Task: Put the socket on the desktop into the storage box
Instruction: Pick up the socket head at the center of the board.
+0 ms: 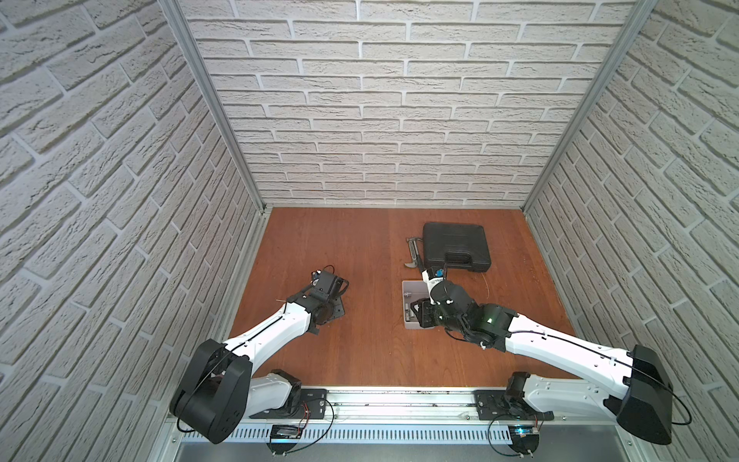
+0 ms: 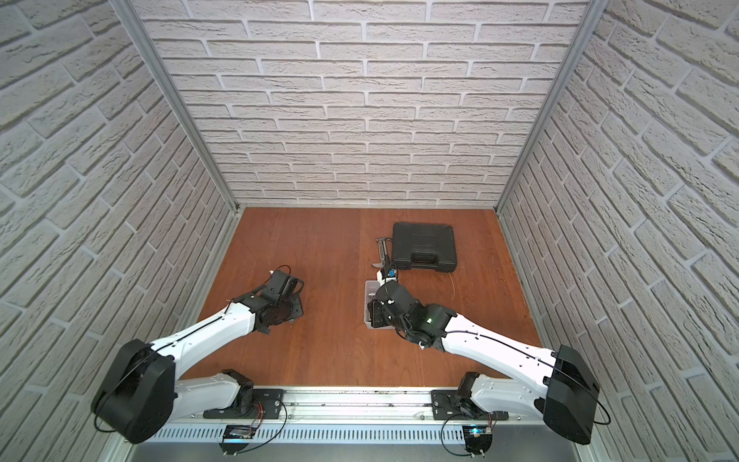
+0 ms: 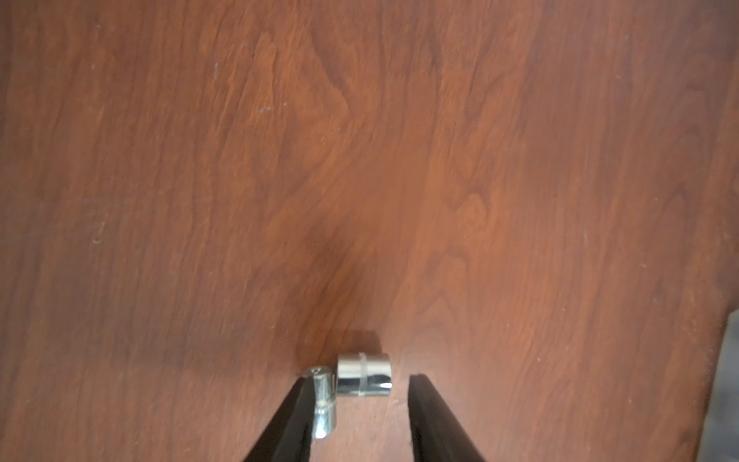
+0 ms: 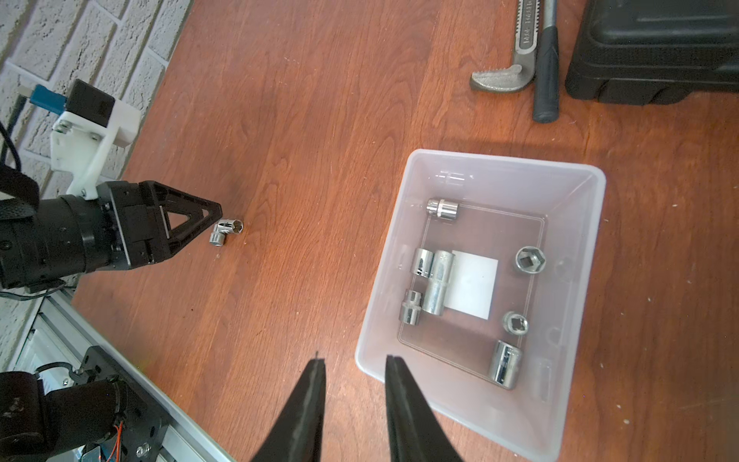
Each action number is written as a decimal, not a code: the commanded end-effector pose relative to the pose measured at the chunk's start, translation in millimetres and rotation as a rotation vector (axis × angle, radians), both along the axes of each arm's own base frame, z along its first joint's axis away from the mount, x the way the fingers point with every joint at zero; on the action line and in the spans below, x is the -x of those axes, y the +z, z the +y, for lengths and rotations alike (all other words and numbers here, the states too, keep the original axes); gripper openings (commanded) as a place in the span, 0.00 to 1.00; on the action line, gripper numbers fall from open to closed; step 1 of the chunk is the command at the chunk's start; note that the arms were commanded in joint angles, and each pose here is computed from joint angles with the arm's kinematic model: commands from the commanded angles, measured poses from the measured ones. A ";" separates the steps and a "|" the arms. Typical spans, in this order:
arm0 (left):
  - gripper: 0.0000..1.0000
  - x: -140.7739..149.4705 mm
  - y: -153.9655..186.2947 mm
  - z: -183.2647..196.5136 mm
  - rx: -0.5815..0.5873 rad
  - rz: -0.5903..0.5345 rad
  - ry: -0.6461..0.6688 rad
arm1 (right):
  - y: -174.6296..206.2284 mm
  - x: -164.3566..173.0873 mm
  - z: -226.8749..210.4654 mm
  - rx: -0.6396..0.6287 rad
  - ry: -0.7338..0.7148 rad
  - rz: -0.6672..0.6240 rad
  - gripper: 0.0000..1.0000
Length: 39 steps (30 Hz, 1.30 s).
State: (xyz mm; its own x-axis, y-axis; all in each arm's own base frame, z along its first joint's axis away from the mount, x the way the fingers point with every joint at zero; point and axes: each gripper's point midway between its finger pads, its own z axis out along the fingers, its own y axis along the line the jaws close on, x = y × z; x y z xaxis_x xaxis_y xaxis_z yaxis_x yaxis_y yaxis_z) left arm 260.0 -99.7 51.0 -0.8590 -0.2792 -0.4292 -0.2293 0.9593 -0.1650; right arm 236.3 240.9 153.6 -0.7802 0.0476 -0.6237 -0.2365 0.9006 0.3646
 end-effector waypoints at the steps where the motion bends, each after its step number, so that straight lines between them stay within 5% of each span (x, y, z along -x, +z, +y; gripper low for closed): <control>1: 0.42 -10.5 6.0 -1.2 -0.002 -0.028 0.000 | 1.1 -2.3 -0.3 -0.011 -0.018 -0.014 0.32; 39: 0.40 20.9 -20.4 22.1 -0.036 0.050 0.084 | 0.8 -4.0 0.0 0.005 -0.019 -0.011 0.31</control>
State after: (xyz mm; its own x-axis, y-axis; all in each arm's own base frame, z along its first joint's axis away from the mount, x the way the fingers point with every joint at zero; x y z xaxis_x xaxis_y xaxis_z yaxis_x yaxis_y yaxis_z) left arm 236.1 -82.2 31.8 -0.8613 -0.3217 -0.3933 -0.2937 0.9468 -0.1313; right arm 237.9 239.6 148.0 -0.7834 0.0415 -0.6202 -0.2267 0.9099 0.3473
